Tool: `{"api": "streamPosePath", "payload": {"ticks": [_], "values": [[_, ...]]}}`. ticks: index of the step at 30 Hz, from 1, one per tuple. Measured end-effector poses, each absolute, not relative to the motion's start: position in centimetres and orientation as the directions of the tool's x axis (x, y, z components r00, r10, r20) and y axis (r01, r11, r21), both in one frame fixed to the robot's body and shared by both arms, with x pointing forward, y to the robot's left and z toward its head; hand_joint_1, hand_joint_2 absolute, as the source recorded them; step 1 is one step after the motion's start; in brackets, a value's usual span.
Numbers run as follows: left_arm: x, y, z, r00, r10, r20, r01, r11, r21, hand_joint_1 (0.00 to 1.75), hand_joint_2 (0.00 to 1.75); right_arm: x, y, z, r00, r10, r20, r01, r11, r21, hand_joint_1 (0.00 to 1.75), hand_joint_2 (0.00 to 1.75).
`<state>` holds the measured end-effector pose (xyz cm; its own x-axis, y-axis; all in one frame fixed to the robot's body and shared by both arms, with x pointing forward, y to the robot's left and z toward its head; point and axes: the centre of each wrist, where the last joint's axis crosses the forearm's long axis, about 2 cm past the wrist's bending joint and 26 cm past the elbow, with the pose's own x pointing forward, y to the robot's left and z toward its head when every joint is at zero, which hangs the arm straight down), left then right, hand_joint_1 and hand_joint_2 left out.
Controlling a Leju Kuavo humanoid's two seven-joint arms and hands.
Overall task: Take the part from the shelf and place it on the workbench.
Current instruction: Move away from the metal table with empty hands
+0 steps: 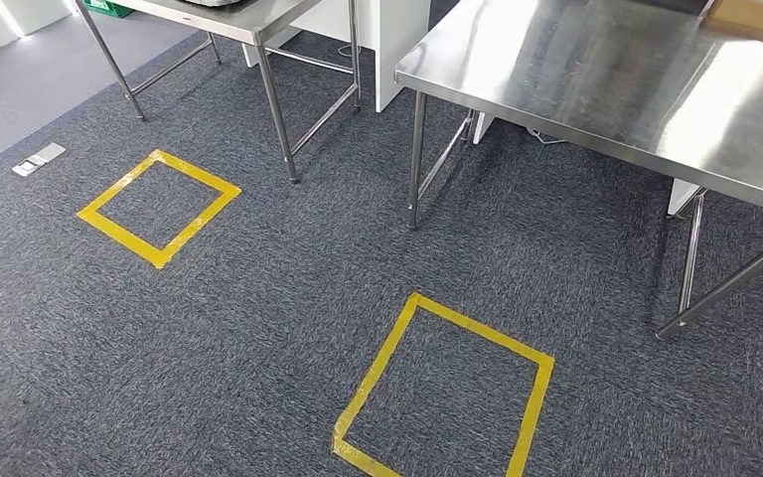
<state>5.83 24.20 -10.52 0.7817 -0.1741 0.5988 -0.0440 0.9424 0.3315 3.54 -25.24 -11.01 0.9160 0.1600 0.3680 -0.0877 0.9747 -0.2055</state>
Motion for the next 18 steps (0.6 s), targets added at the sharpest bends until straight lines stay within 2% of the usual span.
{"api": "streamPosePath", "payload": {"ticks": [18], "values": [[5.5, 25.1, -10.6, 0.793, -0.117, 0.598, -0.138, 0.922, 0.363, 0.00, 0.00, 4.8, -25.0, -10.9, 0.891, 0.240, 0.385, -0.171, 0.964, -0.206, 0.00, 0.00]]}}
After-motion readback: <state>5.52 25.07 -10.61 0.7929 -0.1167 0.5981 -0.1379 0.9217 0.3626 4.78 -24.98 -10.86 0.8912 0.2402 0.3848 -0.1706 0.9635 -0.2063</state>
